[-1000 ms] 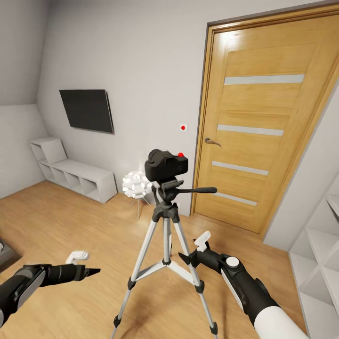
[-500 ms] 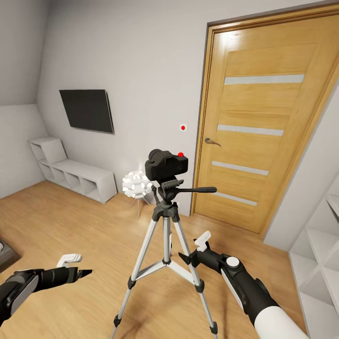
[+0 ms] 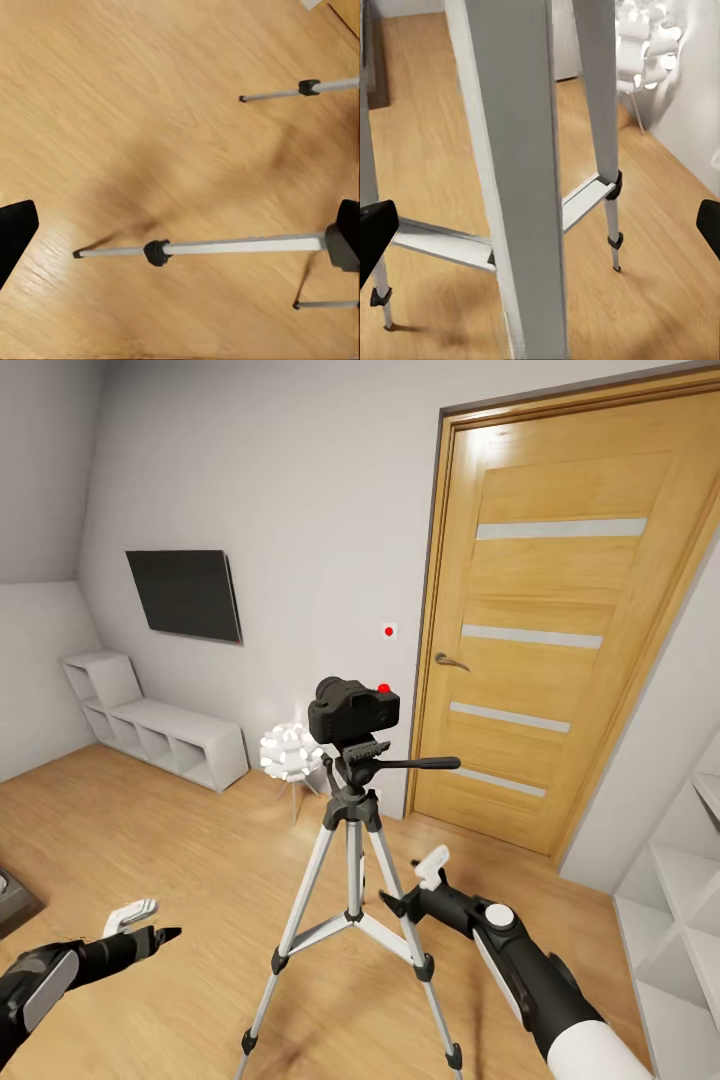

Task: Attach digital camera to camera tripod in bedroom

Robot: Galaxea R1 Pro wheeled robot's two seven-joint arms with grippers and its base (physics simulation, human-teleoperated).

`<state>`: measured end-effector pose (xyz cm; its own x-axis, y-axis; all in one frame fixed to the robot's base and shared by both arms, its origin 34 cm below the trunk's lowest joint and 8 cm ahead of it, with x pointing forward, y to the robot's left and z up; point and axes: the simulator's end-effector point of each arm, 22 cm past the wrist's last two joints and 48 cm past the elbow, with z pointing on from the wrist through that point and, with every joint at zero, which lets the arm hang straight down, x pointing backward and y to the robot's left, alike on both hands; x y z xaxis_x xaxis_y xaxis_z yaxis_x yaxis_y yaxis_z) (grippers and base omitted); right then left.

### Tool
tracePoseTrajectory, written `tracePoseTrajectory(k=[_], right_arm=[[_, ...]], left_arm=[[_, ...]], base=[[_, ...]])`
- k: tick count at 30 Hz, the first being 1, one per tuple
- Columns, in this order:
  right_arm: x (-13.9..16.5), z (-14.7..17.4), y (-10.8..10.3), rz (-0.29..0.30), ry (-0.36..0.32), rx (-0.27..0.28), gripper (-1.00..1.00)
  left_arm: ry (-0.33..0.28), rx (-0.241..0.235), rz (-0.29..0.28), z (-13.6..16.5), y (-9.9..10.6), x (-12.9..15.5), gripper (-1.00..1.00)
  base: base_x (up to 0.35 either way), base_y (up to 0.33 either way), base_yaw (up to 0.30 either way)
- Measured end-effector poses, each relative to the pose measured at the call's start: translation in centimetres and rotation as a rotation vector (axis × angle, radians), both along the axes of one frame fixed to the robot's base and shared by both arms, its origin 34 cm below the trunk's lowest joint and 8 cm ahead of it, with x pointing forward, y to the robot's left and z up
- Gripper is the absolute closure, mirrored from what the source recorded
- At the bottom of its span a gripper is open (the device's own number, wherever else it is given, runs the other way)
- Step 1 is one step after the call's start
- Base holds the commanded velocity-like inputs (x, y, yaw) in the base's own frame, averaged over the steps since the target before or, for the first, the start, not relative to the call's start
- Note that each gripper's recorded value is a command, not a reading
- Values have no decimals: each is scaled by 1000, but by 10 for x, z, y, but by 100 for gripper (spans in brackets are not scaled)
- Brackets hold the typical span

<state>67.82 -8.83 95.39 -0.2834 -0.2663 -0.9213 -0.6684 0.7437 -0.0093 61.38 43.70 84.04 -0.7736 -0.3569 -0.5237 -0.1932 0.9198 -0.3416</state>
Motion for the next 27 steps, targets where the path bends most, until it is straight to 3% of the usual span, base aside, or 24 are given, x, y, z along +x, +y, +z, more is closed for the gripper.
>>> tracePoseTrajectory(k=[4,9,20,27], right_arm=[[-7,7,3,9,-21,7,-100],[-10,13,5,14,-34,11,-100],[-14,9,3,8,-2,7,-100],[-26,16,5,9,-19,17,-100]], left_arm=[[29,-38,71,-9,7,-14,-100],[46,-54,111,-17,11,-24,-100],[58,-66,131,-21,11,-29,-100],[63,-68,136,-22,12,-31,-100]], base=[[0,0,0],[0,0,0],[0,0,0],[0,0,0]])
